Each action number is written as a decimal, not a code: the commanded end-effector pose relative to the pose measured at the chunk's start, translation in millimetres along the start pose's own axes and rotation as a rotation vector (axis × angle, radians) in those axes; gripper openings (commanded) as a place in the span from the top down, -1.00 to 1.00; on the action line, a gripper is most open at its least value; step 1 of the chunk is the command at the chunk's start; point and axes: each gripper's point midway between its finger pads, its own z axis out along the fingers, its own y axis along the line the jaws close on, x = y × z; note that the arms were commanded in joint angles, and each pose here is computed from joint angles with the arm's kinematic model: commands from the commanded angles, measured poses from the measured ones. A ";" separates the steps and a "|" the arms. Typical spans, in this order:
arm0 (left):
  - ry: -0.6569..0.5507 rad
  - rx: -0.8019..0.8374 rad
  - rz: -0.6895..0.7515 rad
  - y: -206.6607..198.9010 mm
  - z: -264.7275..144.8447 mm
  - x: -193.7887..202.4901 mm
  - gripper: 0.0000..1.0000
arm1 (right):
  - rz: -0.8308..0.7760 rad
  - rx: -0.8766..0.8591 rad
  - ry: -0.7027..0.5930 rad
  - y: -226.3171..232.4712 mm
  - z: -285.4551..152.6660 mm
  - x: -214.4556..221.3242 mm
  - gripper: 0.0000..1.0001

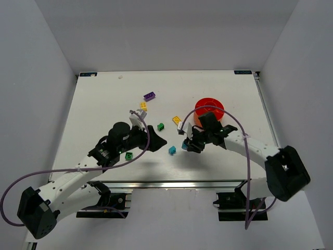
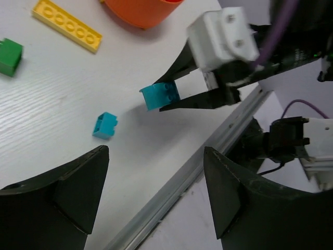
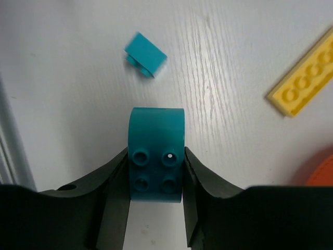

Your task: Sort the legos into containers by color

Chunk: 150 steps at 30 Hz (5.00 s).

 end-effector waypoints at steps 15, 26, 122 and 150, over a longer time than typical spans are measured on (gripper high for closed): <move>-0.019 0.472 0.262 -77.8 12.3 -13.1 -0.70 | -0.390 -0.383 -0.403 77.3 -79.0 -97.1 1.00; -0.024 0.550 0.496 -78.8 2.3 1.7 -0.68 | -0.299 -0.541 -0.460 94.4 -87.4 -114.0 1.00; 0.020 -0.070 0.480 -1.8 294.3 -129.9 0.86 | 0.404 0.678 -0.551 -101.0 -218.8 -51.9 1.00; 0.090 -0.072 0.513 11.2 304.1 -110.0 -0.17 | 0.422 0.640 -0.550 -100.8 -213.4 -45.7 1.00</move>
